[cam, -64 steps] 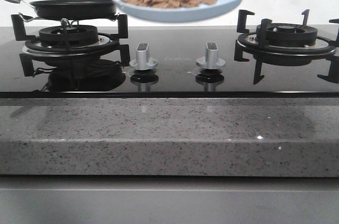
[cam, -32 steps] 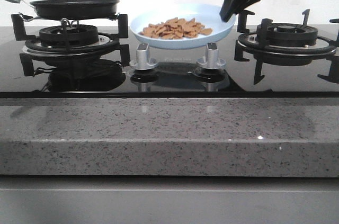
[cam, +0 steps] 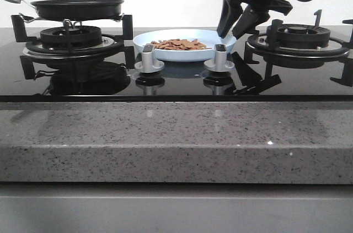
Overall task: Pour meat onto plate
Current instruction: 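Open the right gripper and raise it away from the plate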
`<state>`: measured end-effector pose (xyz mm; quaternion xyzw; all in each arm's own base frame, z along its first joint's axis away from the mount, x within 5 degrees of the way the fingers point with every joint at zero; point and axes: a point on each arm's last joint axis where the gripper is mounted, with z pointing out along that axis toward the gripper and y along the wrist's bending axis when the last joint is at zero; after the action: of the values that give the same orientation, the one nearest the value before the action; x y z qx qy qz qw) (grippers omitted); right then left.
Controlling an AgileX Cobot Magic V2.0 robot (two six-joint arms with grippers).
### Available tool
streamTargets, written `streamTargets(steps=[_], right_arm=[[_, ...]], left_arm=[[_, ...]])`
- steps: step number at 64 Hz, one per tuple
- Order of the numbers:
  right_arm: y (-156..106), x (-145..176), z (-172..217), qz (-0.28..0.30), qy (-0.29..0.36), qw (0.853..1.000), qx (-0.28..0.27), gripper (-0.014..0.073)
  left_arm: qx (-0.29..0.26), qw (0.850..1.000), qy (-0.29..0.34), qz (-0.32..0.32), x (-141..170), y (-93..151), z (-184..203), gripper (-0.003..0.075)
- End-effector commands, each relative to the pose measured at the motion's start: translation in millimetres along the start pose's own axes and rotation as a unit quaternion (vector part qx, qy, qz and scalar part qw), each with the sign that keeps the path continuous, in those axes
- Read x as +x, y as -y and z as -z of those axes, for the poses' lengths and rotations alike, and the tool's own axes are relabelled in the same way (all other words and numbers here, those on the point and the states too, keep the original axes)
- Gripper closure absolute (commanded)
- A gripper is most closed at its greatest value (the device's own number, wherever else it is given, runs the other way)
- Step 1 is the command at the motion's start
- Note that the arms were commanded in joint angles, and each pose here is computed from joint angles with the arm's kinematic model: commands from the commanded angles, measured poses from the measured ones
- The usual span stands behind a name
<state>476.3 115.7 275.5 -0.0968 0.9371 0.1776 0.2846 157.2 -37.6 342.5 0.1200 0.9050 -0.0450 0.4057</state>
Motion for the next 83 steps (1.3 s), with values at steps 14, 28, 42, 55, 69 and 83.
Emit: streamTargets(steps=[14, 28, 42, 55, 69, 83], right_arm=[[-29.7, -20.2, 99.1, 0.029, 0.072, 0.997, -0.015, 0.018], [-58.3, -3.1, 159.5, 0.061, 0.084, 0.994, -0.017, 0.018], [-67.8, 50.9, 212.3, 0.064, 0.11, 0.992, -0.004, 0.018], [-63.7, 119.0, 241.5, 0.069, 0.138, 0.988, 0.025, 0.018], [-59.0, 195.5, 256.5, 0.07, 0.142, 0.987, 0.034, 0.018], [-52.6, 256.8, 255.0, 0.063, 0.135, 0.988, 0.033, 0.018]], left_arm=[[0.004, 0.999, 0.053, 0.007, -12.2, 1.3, 8.6, 0.0174], [0.004, 0.998, 0.058, 0.007, -13.1, 1.3, 8.7, 0.0174], [0.003, 0.997, 0.078, 0.008, -16.7, 1.1, 9.2, 0.0174], [0.003, 0.996, 0.084, 0.008, -17.7, 1.1, 9.3, 0.0174], [0.003, 0.996, 0.085, 0.008, -17.9, 1.1, 9.3, 0.0174], [0.003, 0.996, 0.085, 0.008, -17.8, 1.1, 9.3, 0.0174]])
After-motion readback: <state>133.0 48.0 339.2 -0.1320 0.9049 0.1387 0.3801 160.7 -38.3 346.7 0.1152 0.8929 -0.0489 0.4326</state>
